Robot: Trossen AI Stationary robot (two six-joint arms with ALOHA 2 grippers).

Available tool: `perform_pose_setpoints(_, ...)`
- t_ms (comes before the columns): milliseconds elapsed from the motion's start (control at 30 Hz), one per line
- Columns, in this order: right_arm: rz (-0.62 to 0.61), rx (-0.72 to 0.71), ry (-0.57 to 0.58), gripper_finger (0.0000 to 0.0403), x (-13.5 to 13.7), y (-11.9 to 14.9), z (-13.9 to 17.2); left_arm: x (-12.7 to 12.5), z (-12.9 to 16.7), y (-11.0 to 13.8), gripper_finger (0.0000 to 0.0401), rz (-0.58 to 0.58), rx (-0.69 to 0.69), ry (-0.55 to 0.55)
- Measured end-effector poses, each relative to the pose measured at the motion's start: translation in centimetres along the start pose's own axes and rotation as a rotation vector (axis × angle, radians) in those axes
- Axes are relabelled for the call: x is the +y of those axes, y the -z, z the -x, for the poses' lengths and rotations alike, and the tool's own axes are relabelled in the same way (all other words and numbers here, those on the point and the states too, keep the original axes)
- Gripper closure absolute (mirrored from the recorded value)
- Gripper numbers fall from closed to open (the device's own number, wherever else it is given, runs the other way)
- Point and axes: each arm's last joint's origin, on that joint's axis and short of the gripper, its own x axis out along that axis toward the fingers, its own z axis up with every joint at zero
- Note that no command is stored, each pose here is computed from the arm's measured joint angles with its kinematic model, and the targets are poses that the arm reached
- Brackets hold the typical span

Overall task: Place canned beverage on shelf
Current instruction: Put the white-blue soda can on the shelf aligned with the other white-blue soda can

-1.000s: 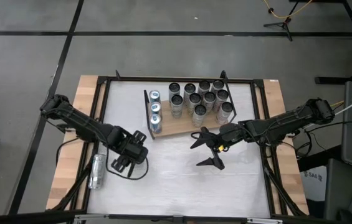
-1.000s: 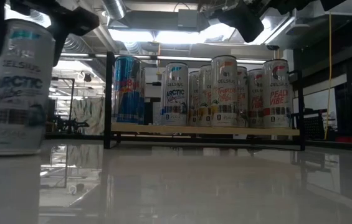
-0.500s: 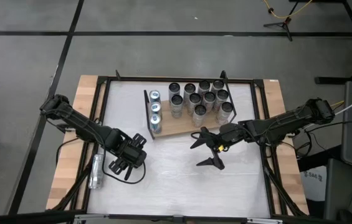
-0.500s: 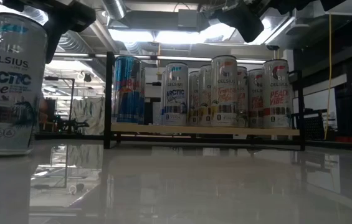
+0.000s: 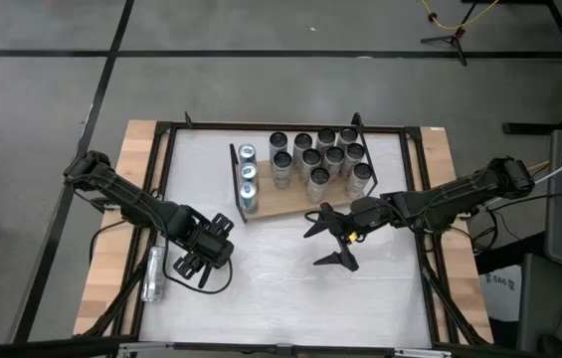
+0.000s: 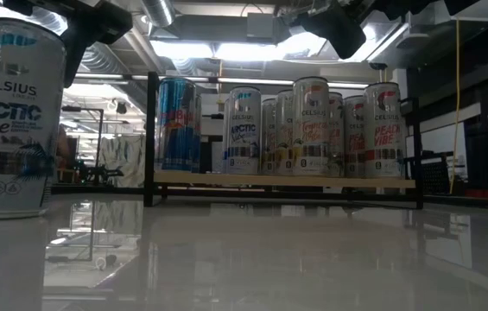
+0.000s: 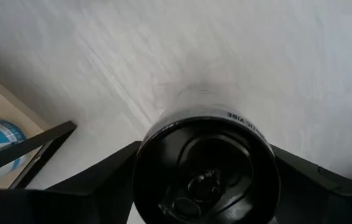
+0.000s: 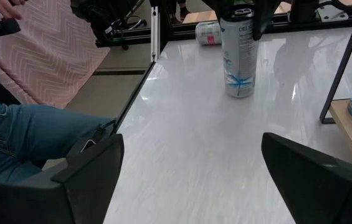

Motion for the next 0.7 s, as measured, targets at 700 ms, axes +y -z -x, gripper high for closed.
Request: perform_pose_setpoints(700,0.000,0.000,0.000,0.0026,0.00,0.00,0.00,0.46,0.04,-0.46,0.0108,0.162,-0.044,-0.132)
